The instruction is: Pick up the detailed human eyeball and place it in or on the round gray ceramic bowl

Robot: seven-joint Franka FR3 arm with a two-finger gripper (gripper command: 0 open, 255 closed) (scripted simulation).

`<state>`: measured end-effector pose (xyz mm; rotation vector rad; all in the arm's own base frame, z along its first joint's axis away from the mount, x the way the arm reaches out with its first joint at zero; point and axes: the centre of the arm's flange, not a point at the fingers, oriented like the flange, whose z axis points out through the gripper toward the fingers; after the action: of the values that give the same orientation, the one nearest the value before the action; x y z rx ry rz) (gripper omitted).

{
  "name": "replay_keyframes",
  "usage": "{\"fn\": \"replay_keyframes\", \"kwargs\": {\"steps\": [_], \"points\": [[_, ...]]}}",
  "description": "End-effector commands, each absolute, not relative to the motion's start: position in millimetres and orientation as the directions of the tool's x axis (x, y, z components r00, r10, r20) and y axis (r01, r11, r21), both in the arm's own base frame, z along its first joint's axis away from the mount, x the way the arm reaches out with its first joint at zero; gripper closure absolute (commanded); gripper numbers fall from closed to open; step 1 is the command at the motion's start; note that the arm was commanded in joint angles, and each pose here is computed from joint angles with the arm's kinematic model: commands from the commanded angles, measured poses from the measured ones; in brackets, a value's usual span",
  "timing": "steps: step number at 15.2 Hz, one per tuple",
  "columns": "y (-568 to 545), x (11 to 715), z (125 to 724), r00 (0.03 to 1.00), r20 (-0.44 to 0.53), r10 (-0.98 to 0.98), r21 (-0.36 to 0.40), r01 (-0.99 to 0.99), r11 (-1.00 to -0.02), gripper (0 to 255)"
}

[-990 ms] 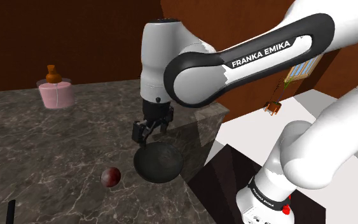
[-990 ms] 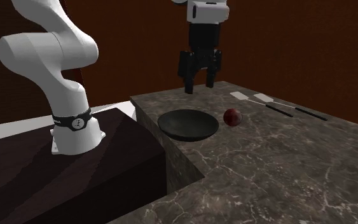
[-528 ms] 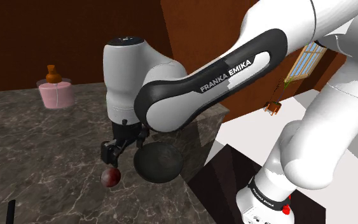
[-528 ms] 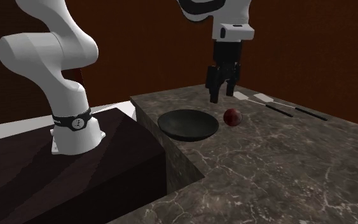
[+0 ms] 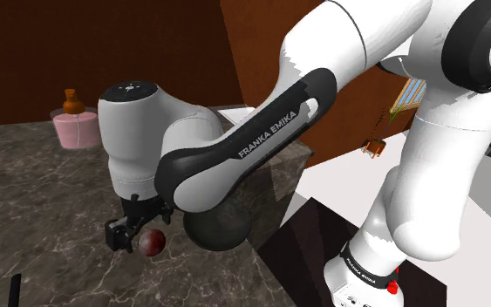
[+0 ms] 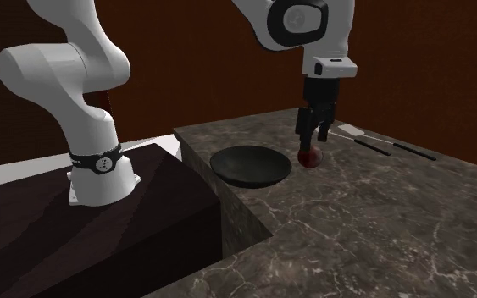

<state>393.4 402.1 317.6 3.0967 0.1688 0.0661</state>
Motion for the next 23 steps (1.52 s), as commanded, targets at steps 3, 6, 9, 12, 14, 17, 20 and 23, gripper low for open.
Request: {"fn": "replay_keyframes", "kwargs": {"steps": [3, 6, 9, 12, 14, 17, 20, 23], "points": [[401, 394, 296, 0.993, 0.041, 0.110, 0.042, 0.108, -0.993, 0], [401, 394, 293, 0.993, 0.041, 0.110, 0.042, 0.108, -0.993, 0], [401, 394, 293, 0.993, 0.041, 0.110, 0.042, 0.108, -0.993, 0], [401, 394, 293, 0.993, 0.041, 0.110, 0.042, 0.108, -0.993, 255], [401, 394, 293, 0.993, 0.041, 0.110, 0.042, 0.108, -0.993, 255], [401, 394, 293, 0.993, 0.041, 0.110, 0.042, 0.108, -0.993, 255], [401, 394, 293, 0.993, 0.041, 0.110, 0.042, 0.108, -0.993, 255], [401, 394, 303, 0.993, 0.041, 0.110, 0.042, 0.108, -0.993, 255]]}}
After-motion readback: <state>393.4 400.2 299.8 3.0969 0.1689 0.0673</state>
